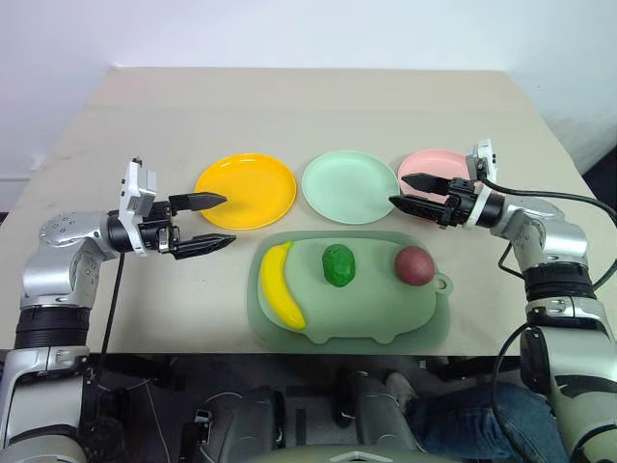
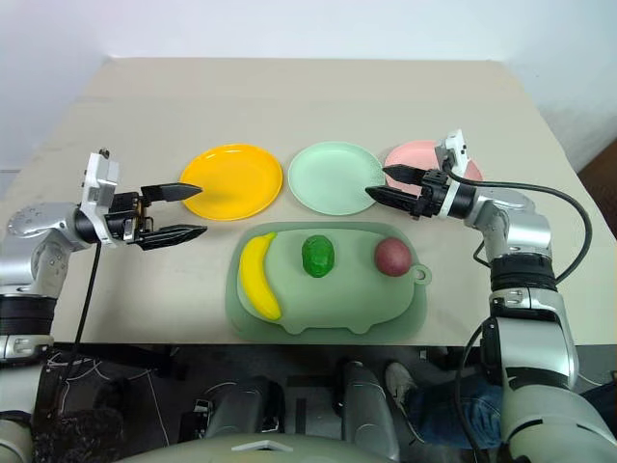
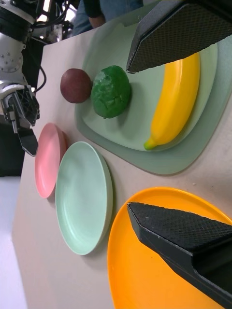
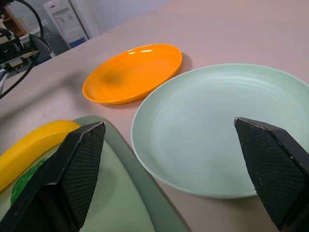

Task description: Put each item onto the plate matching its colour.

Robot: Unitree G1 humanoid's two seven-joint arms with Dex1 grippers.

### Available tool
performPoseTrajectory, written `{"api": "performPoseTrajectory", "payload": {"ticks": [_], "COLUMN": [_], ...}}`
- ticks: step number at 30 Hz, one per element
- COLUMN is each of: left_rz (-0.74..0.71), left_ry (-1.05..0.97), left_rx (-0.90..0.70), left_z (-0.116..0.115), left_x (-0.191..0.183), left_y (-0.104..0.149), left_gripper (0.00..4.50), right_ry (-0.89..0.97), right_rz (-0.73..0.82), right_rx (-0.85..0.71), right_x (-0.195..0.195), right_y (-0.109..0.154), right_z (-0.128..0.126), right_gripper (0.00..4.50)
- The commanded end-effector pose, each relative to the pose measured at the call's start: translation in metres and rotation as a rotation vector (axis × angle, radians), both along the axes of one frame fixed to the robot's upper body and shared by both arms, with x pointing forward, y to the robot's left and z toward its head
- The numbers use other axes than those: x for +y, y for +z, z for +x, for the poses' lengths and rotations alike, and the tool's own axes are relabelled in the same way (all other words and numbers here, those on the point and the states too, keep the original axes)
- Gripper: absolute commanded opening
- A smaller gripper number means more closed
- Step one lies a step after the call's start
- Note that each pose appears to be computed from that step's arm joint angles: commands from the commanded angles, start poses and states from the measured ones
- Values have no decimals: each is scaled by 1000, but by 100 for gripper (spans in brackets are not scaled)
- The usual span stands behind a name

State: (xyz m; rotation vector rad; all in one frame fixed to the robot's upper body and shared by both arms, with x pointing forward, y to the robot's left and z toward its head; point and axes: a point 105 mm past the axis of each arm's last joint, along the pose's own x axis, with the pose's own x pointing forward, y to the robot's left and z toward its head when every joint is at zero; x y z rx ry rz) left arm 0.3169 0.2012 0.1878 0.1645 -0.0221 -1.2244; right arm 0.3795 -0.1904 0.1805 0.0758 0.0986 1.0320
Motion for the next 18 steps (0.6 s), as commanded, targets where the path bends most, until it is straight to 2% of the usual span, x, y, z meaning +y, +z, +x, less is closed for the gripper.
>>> {"api": "performPoseTrajectory", "payload": {"ticks": [1, 11, 16, 18], "left_rz": [-13, -10, -19, -19], "left_ry": [-5, -27, -33, -40], "left_rx": [-63, -51, -53, -52], "left_z": [1, 0, 2, 2], "left_x": [-1, -6, -9, -11], "left_y": [16, 15, 14, 13], "left_gripper": [447, 447, 447, 447], "right_ry": [5, 12, 115, 137], "right_rz": [0, 23, 38, -8], "right_rx": [-67, -69, -80, -93], "right_x": [-2, -10, -3, -5], "right_y": [18, 21, 29, 25], "right_z": [-1, -7, -26, -35], "right_gripper": [450, 450, 450, 450]}}
